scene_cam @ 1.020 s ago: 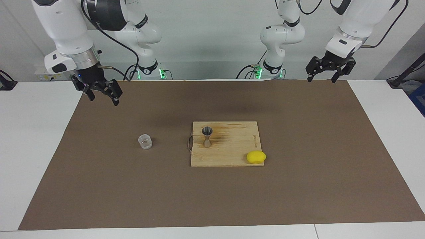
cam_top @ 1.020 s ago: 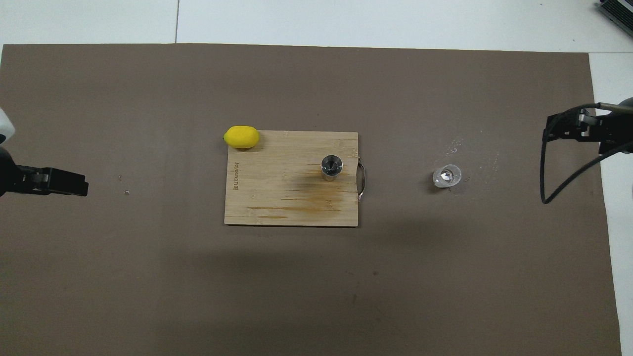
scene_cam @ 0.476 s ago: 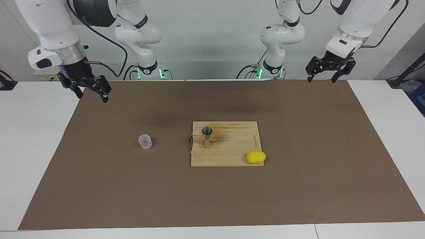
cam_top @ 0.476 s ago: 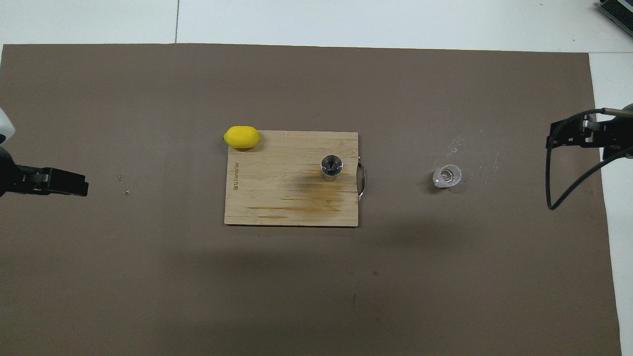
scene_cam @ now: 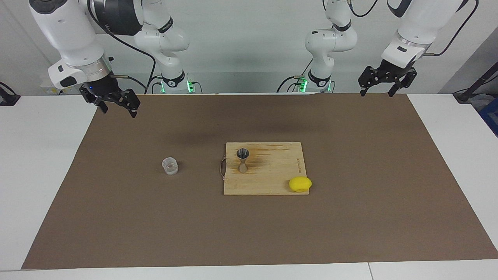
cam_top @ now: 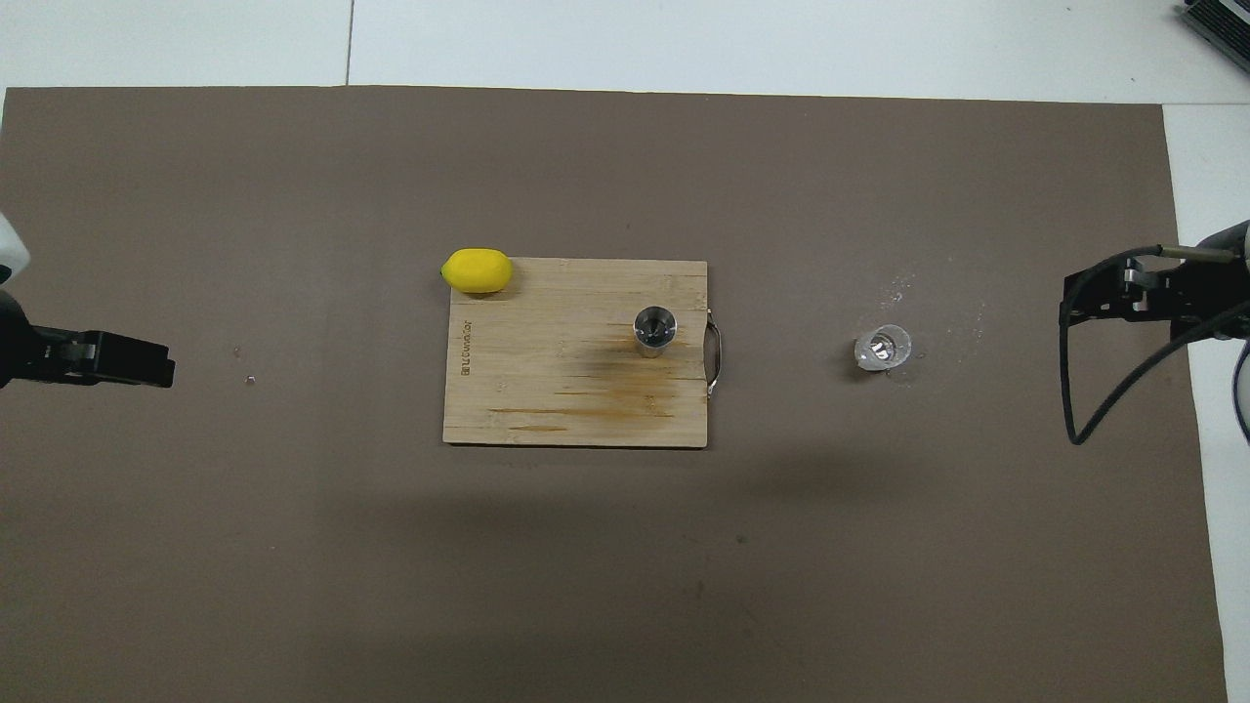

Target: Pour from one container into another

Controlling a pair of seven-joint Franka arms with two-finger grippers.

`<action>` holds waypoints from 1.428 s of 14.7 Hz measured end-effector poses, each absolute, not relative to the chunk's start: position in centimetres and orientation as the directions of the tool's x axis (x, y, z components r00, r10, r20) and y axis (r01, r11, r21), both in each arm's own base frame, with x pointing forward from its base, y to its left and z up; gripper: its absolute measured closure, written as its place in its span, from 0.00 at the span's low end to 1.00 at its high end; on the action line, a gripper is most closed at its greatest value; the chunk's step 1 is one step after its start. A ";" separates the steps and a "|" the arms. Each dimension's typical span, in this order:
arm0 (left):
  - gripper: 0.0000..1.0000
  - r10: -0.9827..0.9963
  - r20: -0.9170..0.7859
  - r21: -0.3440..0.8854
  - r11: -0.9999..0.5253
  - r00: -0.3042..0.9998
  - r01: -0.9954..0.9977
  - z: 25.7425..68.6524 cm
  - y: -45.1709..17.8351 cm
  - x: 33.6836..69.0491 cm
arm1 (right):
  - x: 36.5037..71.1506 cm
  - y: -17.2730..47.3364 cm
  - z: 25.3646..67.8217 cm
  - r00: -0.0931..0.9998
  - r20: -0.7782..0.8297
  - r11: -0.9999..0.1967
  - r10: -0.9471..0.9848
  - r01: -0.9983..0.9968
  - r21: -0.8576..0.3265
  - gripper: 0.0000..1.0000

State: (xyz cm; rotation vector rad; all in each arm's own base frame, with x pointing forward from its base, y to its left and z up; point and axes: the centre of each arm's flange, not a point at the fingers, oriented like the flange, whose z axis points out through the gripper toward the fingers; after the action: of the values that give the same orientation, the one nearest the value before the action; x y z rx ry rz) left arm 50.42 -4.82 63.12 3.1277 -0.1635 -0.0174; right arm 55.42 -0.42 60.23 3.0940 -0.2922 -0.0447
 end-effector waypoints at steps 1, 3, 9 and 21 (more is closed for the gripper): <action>0.00 -0.104 -0.011 0.010 -0.995 0.994 -0.104 63.1 -4.8 50.4 | 55.3 -0.3 60.3 0.982 -0.025 -0.982 -0.186 -0.185 0.036 0.00; 0.00 -0.104 -0.011 0.010 -0.995 0.994 -0.104 63.1 -4.8 50.4 | 55.3 -0.2 60.4 0.983 -0.025 -0.982 -0.185 -0.184 0.035 0.00; 0.00 -0.104 -0.011 0.010 -0.995 0.994 -0.104 63.1 -4.8 50.4 | 55.3 -0.2 60.3 0.982 -0.026 -0.982 -0.185 -0.184 0.035 0.00; 0.00 -0.104 -0.011 0.010 -0.995 0.994 -0.104 63.1 -4.8 50.4 | 55.3 1.5 60.3 0.987 -0.027 -0.988 -0.155 -0.155 0.030 0.00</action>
State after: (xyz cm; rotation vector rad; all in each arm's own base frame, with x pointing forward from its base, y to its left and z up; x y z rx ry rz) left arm 50.42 -4.82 63.12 3.1277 -0.1635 -0.0174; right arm 55.27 1.46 60.29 3.1040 -0.2421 -0.0456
